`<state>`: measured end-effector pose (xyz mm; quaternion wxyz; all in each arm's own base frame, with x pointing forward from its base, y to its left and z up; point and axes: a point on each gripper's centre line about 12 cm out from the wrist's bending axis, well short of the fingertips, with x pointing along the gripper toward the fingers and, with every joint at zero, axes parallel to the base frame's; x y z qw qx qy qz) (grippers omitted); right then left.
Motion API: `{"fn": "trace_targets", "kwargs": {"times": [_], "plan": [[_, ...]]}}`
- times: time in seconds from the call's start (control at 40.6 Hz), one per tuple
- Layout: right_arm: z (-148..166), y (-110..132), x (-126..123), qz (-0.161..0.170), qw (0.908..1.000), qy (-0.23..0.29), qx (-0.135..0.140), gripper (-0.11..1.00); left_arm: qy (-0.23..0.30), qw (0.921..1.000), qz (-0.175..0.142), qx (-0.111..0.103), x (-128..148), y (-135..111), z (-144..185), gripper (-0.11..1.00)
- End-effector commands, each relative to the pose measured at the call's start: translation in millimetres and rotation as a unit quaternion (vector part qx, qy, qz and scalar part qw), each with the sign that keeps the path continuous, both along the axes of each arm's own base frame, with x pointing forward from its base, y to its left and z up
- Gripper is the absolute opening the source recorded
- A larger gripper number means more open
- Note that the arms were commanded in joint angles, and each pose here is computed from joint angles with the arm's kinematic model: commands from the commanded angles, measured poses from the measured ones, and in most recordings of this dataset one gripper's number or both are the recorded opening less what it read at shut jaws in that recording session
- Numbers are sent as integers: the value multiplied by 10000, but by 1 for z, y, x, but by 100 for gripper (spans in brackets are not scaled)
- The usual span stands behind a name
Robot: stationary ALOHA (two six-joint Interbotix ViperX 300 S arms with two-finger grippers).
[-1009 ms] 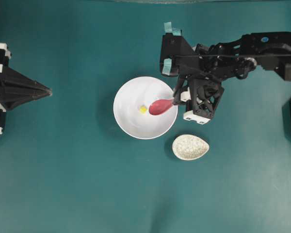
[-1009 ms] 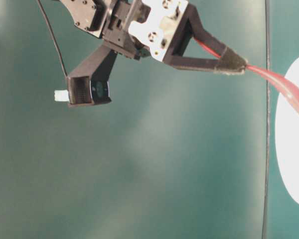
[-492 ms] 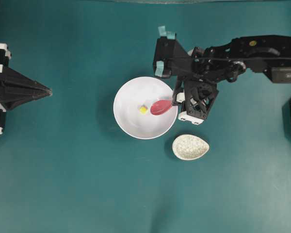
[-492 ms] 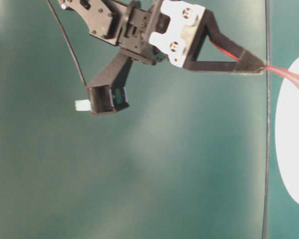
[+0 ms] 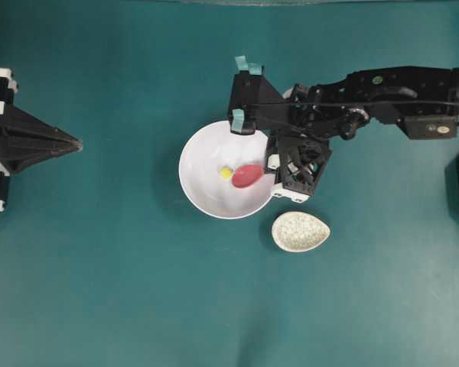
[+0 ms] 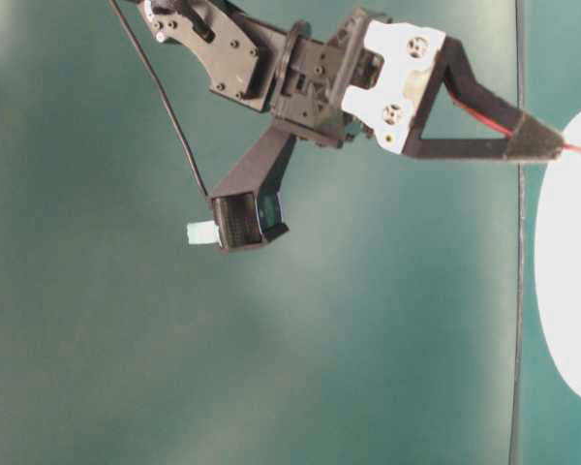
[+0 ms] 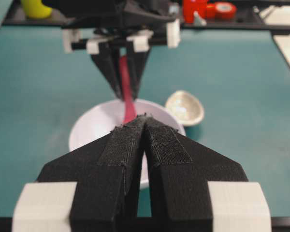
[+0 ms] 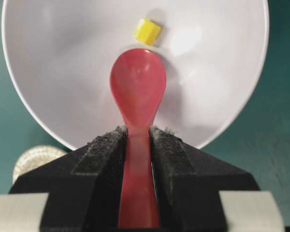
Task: Scoop the yellow hexagonal prism block from the bowl with a spoon using the right arm.
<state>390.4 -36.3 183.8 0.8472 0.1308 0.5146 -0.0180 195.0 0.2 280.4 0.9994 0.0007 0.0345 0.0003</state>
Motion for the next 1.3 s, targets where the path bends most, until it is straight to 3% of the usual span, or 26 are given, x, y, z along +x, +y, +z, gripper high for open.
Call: {"fn": "trace_targets", "kwargs": {"times": [0.0, 1.28], "plan": [[13, 0, 8, 0, 9997, -244, -48, 22, -84, 10000, -3, 15, 2, 0, 7, 0], [9, -8, 28, -242, 9945, -975, -286, 22, -38, 10000, -2, 8, 2, 0, 5, 0]]}}
